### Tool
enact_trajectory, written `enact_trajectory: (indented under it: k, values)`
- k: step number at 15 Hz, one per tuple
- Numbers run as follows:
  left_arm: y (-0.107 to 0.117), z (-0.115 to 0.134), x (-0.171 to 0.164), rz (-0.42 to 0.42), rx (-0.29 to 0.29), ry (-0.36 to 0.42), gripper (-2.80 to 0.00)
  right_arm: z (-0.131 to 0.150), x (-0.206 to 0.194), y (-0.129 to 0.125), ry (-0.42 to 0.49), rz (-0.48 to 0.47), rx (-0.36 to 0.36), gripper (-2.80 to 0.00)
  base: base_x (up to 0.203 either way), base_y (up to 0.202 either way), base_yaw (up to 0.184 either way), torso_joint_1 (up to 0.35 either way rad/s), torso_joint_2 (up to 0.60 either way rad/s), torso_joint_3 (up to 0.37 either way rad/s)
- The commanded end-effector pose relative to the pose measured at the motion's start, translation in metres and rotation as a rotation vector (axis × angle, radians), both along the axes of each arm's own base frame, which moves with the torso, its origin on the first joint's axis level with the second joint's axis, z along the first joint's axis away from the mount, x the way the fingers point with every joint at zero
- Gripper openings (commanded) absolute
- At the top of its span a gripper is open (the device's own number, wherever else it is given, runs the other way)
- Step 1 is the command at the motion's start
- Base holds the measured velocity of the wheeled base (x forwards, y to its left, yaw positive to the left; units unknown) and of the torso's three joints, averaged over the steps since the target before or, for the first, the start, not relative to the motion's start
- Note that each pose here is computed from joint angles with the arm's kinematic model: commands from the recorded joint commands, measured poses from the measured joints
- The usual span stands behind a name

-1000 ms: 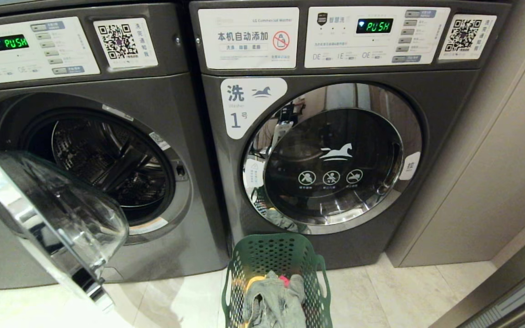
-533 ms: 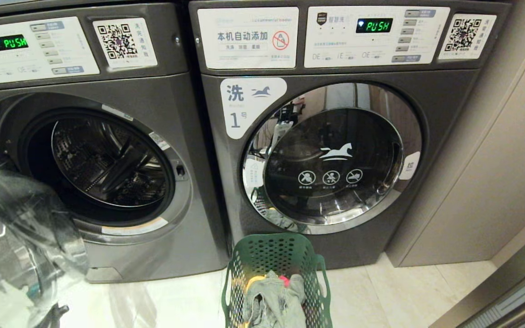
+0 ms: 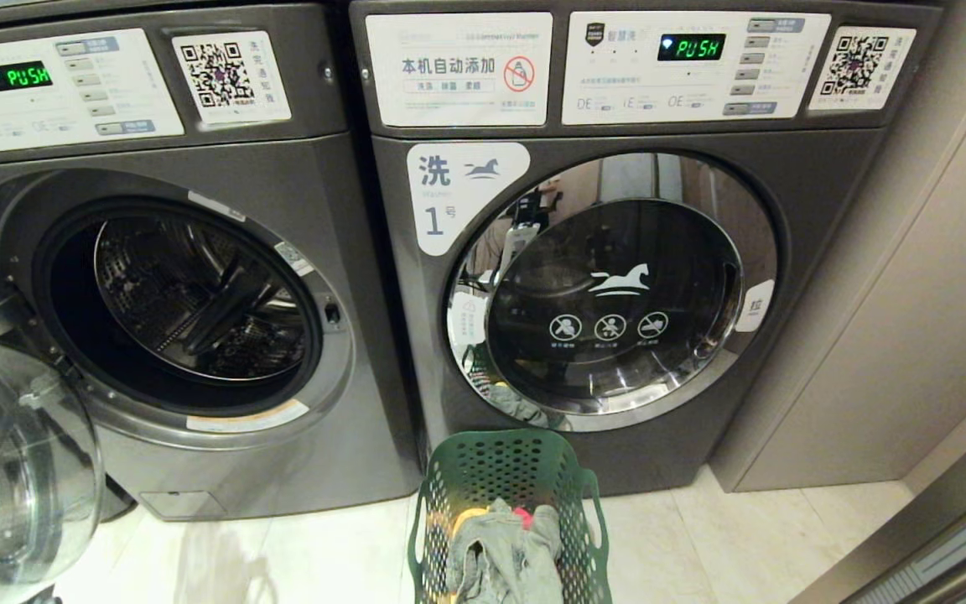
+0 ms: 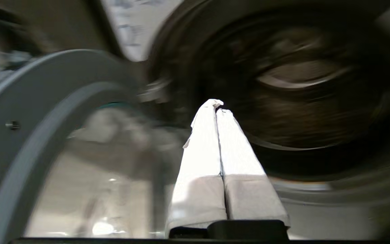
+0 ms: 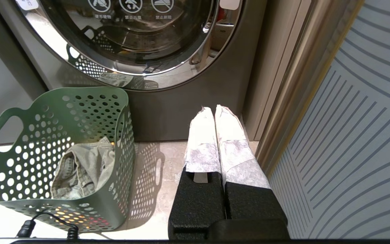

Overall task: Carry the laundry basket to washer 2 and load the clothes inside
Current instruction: Open the lid of the washing machine

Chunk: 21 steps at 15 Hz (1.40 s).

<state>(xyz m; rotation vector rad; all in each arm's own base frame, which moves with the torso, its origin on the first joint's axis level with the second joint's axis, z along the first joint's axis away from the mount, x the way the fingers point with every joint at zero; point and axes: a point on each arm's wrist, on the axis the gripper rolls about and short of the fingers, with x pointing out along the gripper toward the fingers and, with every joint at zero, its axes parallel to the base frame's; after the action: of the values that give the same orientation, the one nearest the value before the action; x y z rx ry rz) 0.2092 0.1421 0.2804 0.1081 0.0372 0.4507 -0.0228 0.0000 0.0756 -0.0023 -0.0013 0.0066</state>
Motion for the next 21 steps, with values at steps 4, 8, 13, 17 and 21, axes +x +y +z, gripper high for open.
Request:
enact_trajectory:
  k: [4, 8, 13, 17, 21]
  values:
    - [0.069, -0.077, 0.031, 0.525, 0.178, 0.272, -2.8, 0.0, 0.0, 0.0, 0.001, 0.0, -0.001, -2.8, 0.0, 0.0, 0.0, 0.0, 0.0, 0.0]
    - [0.113, -0.083, 0.025, 0.647, 0.171, 0.289, -2.8, 0.0, 0.0, 0.0, 0.001, 0.001, 0.001, -2.8, 0.0, 0.0, 0.0, 0.0, 0.0, 0.0]
    - [0.176, -0.088, 0.007, 0.793, 0.162, 0.281, -2.8, 0.0, 0.0, 0.0, 0.001, 0.001, -0.001, -2.8, 0.0, 0.0, 0.0, 0.0, 0.0, 0.0]
    - [0.146, -0.056, -0.008, 0.763, 0.165, 0.194, -2.8, 0.0, 0.0, 0.0, 0.001, 0.001, -0.001, -2.8, 0.0, 0.0, 0.0, 0.0, 0.0, 0.0]
    - [0.022, -0.027, -0.026, 0.386, 0.095, 0.028, -2.8, 0.0, 0.0, 0.0, 0.001, 0.001, -0.001, -2.8, 0.0, 0.0, 0.0, 0.0, 0.0, 0.0]
